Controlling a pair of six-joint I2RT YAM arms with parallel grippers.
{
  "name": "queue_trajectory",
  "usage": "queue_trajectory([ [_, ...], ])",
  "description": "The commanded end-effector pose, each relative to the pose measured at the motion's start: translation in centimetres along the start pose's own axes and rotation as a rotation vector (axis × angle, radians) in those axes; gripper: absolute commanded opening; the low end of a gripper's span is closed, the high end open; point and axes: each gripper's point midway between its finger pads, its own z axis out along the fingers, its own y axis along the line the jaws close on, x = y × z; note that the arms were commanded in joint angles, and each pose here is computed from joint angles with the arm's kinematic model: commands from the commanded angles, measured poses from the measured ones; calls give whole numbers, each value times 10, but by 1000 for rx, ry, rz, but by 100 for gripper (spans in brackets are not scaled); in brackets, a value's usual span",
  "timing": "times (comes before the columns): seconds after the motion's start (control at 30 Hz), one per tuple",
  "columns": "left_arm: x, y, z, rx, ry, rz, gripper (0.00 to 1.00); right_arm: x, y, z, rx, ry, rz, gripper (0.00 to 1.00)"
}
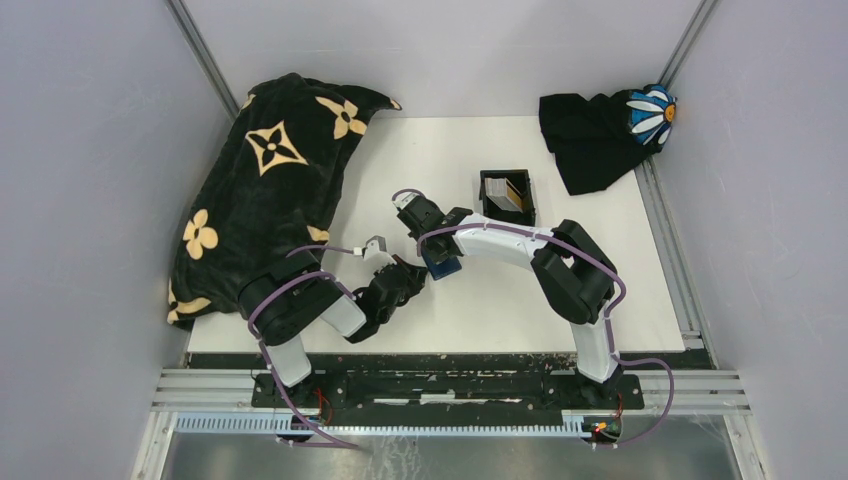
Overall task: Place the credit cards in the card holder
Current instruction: Close the card holder at the center of the board.
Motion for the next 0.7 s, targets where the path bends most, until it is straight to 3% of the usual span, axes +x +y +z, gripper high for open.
queue_trajectory([
  [0.0, 30, 52, -9, -158, 113, 80, 3, -3, 7, -2, -31, -8, 20, 11],
  [0.67, 32, 53, -9, -156, 118, 75, 3, 5, 7, 1, -27, 9, 25, 11],
])
